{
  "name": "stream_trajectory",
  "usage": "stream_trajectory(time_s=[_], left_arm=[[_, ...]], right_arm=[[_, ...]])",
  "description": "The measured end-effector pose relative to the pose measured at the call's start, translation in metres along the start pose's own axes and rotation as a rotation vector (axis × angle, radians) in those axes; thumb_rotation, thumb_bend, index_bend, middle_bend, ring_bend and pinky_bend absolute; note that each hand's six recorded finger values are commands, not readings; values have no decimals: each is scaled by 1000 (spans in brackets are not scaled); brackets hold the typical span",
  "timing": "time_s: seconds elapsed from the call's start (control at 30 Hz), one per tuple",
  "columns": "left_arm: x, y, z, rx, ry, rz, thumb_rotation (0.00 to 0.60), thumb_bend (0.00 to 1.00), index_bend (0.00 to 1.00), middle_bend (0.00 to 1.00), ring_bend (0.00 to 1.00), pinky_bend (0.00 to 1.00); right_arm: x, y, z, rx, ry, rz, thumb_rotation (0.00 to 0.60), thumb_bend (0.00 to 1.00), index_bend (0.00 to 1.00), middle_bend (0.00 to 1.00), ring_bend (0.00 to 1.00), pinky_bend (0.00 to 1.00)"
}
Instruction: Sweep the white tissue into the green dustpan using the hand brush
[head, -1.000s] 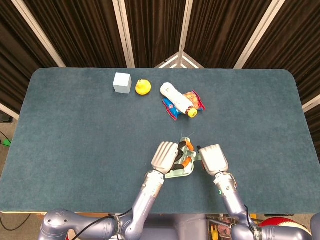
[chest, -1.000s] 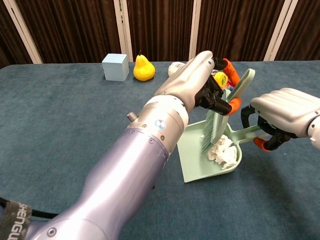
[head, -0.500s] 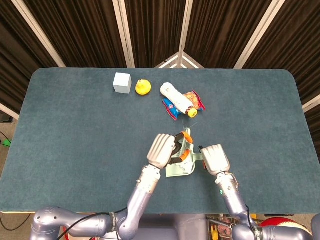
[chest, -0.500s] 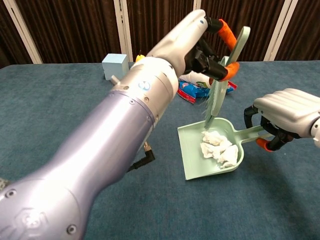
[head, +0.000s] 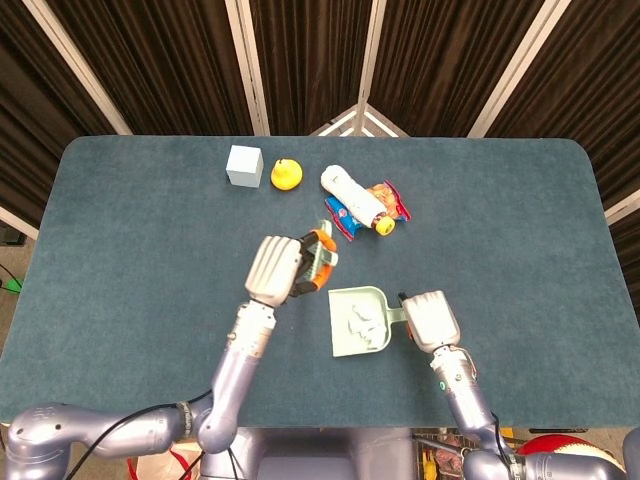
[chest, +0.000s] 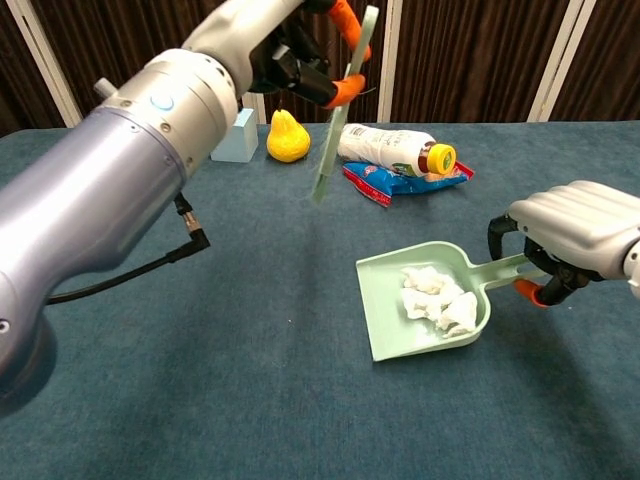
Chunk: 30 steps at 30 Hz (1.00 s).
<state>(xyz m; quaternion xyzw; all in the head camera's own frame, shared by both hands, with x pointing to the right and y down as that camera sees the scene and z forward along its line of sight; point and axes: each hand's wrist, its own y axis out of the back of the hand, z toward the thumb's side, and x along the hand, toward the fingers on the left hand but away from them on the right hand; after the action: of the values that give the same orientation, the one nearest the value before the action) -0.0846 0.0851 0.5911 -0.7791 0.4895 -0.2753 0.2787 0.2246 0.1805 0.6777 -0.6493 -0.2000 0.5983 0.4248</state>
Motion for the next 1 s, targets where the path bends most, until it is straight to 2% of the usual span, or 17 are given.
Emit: stream_trajectory(time_s=[0.27, 0.43, 0.63, 1.0], left_arm=[[0, 33, -32, 77, 35, 34, 600, 571, 764, 1000, 1000, 1000], [-2, 54, -50, 245, 23, 24, 600, 571, 765, 1000, 1000, 1000], [-12, 80, -77, 488, 53, -34, 600, 574, 765, 1000, 1000, 1000], [-61, 137, -161, 769, 217, -153, 600, 578, 765, 1000, 1000, 1000]], right_arm=[[3, -1, 2, 11, -7, 15, 600, 516, 0, 864, 873, 876], [5, 3, 1, 8, -13, 6, 600, 516, 0, 864, 873, 876], [7, 8, -2, 5, -19, -1, 600, 516, 0, 864, 874, 876], [13, 14, 3, -8, -4, -7, 600, 516, 0, 864, 874, 876]])
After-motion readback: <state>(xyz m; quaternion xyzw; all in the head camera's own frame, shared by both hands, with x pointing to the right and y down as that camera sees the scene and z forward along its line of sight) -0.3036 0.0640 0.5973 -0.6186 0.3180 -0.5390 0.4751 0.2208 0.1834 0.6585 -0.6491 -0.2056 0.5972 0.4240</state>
